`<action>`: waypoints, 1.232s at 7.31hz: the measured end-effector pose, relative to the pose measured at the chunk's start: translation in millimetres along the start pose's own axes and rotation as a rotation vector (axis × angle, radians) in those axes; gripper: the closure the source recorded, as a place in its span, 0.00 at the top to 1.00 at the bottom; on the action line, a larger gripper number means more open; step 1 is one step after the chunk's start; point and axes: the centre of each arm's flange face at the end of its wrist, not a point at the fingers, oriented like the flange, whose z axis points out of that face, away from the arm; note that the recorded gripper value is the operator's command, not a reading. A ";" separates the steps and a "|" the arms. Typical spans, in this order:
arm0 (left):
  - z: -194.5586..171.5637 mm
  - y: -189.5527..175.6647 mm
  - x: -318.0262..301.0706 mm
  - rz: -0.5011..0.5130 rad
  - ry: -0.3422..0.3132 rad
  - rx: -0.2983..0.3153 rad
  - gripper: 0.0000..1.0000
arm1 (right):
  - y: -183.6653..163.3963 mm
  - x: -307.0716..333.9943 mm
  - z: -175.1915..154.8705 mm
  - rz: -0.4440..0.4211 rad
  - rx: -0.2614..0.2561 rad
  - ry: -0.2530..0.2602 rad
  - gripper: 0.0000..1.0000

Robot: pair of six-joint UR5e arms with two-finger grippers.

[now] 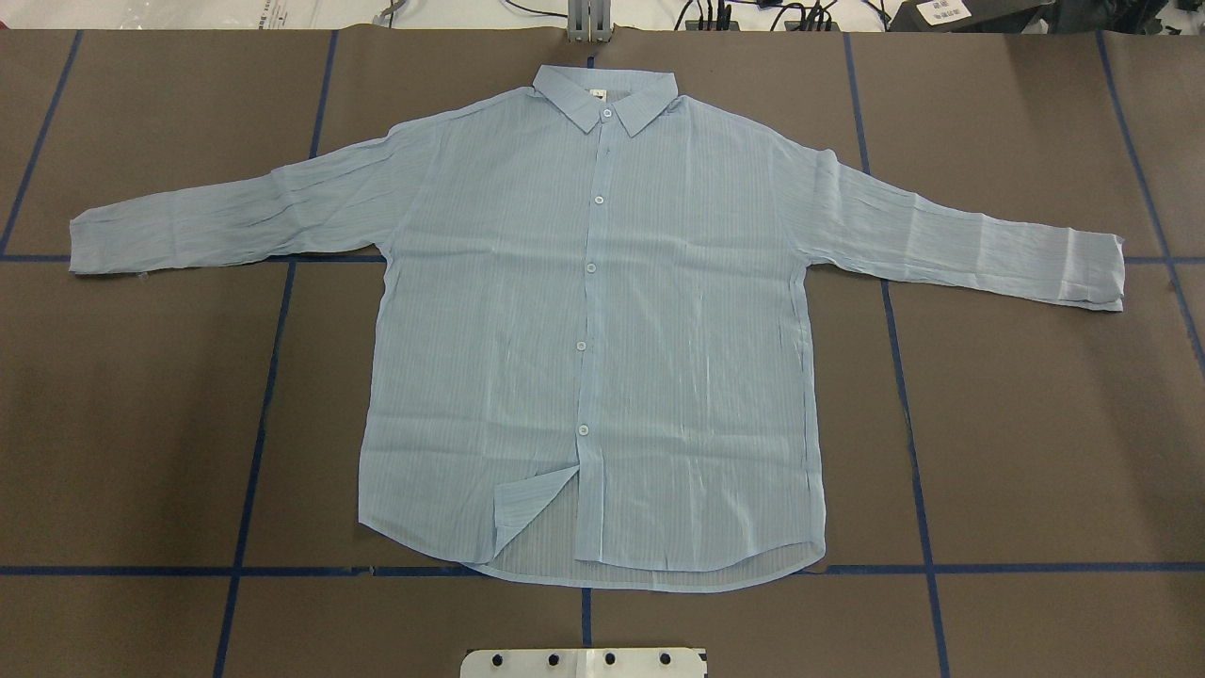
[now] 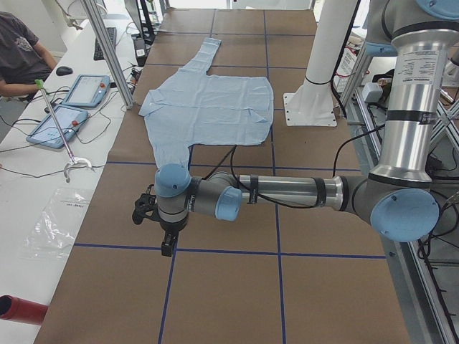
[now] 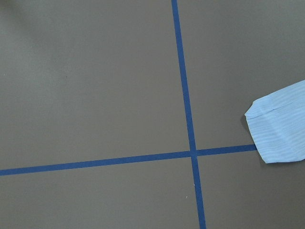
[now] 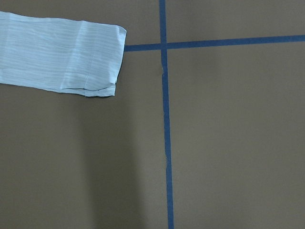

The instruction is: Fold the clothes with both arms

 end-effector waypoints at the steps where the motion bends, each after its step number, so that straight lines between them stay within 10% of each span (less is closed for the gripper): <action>1: 0.0 0.1 0.1 0.000 0.001 0.000 0.99 | -0.9 0.1 -0.5 0.000 0.003 0.004 1.00; 6: -8.4 -10.6 13.0 0.075 0.028 0.074 0.99 | -20.4 -6.5 -4.8 -0.075 0.097 0.011 1.00; 9: 23.2 -17.6 38.4 0.144 0.067 0.123 0.99 | -52.7 -10.0 40.0 -0.135 0.130 -0.114 1.00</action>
